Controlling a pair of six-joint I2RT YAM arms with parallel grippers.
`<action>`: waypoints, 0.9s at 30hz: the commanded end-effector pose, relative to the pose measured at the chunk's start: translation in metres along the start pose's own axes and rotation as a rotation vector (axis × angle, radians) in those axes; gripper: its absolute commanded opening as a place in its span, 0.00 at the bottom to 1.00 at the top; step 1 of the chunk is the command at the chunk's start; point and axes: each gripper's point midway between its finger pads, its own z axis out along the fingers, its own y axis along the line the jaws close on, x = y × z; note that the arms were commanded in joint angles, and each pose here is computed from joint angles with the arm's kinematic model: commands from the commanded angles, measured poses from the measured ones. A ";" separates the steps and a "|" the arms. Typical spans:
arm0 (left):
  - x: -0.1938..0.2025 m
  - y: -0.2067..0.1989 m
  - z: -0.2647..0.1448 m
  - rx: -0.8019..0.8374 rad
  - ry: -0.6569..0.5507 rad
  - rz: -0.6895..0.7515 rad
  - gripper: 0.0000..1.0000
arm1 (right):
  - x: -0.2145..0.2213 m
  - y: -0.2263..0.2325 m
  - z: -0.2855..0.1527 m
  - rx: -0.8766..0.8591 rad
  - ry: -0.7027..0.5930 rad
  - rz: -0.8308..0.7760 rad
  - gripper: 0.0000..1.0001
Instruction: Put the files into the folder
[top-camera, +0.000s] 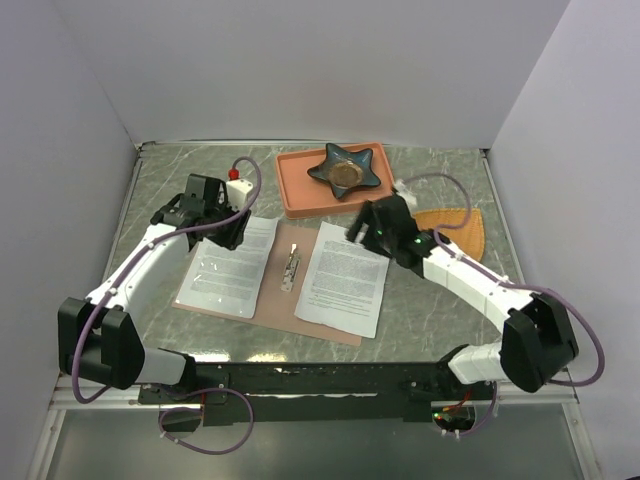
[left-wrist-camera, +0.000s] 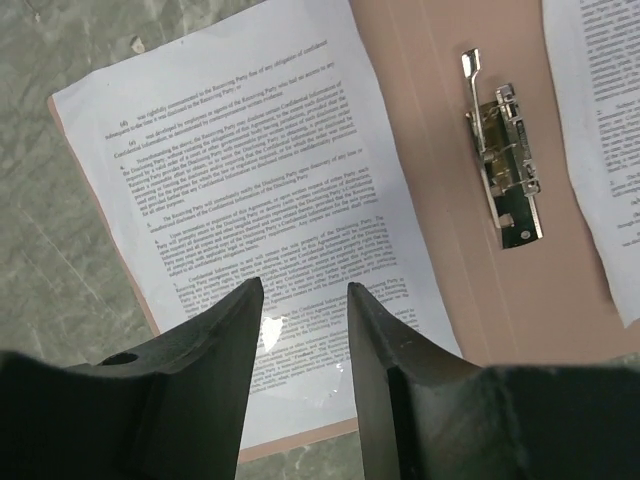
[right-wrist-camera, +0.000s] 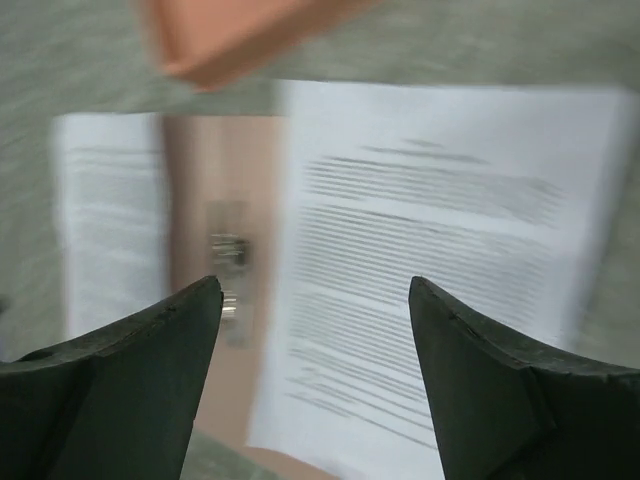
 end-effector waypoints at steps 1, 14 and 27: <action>0.000 -0.012 -0.004 0.059 0.011 -0.021 0.45 | 0.056 -0.116 -0.022 0.376 0.143 0.118 0.81; 0.004 -0.014 -0.001 0.064 0.016 -0.033 0.45 | 0.105 -0.152 -0.024 0.410 0.239 0.163 0.80; 0.014 -0.014 0.003 0.060 0.038 -0.021 0.45 | 0.141 -0.148 0.001 0.301 0.316 0.222 0.60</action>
